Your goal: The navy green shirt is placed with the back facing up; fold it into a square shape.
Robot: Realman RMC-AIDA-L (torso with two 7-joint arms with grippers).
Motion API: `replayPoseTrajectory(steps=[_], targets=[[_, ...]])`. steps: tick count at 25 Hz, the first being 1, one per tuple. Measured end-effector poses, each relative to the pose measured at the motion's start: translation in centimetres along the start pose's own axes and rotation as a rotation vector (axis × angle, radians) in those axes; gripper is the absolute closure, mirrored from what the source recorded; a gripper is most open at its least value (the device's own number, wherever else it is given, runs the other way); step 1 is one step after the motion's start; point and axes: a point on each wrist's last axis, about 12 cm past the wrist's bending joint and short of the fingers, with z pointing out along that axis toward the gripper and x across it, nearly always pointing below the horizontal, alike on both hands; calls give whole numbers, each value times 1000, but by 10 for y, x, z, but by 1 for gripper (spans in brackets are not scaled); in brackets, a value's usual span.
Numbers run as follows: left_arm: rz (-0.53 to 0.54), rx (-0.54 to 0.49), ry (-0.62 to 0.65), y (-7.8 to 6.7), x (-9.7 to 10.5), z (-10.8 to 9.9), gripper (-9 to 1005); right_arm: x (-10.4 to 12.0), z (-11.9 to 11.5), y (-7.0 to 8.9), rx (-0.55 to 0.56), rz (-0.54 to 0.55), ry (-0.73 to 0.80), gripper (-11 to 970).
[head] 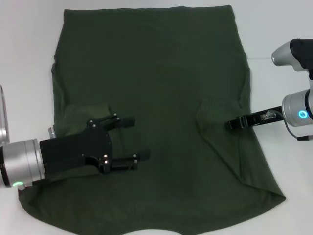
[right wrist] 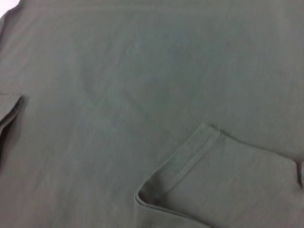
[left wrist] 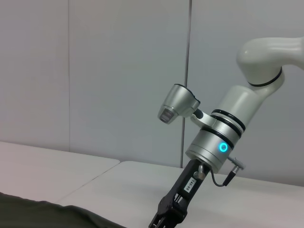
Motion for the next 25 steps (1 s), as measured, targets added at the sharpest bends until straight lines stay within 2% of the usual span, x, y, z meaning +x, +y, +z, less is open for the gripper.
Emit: replayPoseTrajectory(steps=[17, 22, 25], targets=[[4, 15, 2, -4, 2, 3, 119, 2, 0, -2, 9, -1, -3, 735], [7, 16, 1, -4, 2, 4, 119, 2, -1, -3, 10, -5, -1, 814], [12, 16, 1, -4, 2, 4, 119, 3, -1, -4, 9, -7, 0, 956]])
